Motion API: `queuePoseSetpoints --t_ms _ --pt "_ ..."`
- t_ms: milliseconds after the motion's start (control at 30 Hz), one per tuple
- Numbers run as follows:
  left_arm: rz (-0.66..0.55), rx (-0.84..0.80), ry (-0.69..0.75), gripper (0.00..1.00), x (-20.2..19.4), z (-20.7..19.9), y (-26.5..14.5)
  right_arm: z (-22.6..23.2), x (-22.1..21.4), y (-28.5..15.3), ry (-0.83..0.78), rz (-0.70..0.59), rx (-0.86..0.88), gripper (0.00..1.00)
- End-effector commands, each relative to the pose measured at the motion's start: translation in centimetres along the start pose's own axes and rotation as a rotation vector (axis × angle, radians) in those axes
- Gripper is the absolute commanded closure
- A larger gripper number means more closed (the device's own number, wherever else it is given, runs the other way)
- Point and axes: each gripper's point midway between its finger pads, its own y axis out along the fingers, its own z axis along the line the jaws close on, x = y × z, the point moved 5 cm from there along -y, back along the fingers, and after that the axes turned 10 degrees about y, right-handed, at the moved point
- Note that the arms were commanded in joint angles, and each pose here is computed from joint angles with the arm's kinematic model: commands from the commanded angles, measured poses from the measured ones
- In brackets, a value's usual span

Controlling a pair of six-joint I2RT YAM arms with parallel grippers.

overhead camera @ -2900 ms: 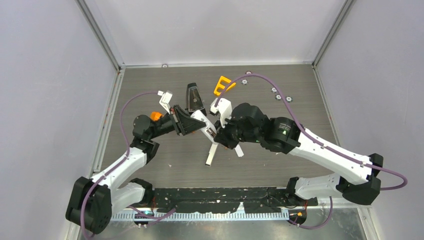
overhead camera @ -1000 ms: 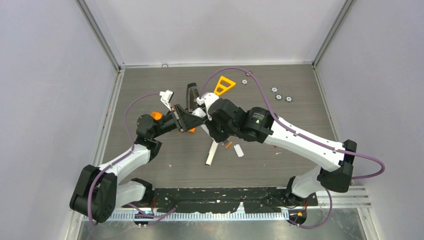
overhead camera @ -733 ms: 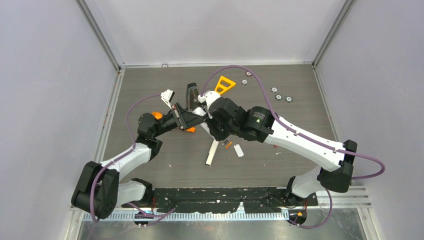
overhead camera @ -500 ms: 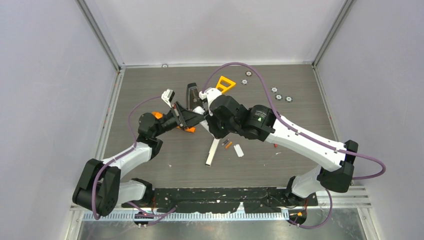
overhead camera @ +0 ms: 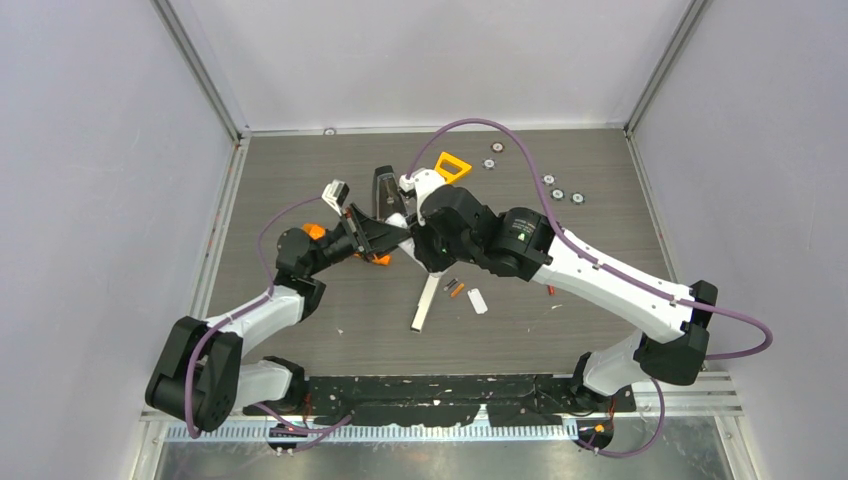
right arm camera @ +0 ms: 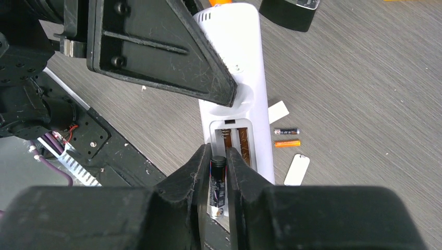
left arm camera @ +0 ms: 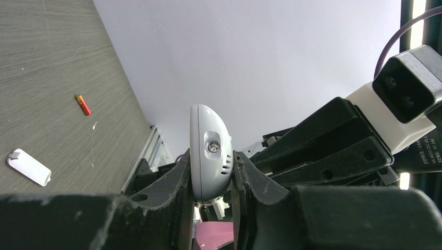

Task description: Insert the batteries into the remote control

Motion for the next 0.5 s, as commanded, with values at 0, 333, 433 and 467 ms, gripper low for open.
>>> queuePoseSetpoints --t_ms 0,333,433,467 --pt "0.043 -0.079 0.038 1.00 -0.7 -1.9 -0.5 -0.8 2.3 -0.1 0.038 -0.111 -0.055 0.78" --pt "0.056 -0.003 -0.045 1.00 -1.0 -0.3 -0.5 -0.9 2.0 1.1 0.054 -0.100 -0.053 0.82" --pt "0.051 -0.013 -0.038 1.00 -0.9 -0.3 -0.4 -0.7 1.7 1.2 0.050 -0.079 -0.031 0.82" --pt "0.048 -0.018 -0.032 1.00 -0.8 -0.4 -0.4 -0.7 1.6 1.2 0.047 -0.077 -0.025 0.82"
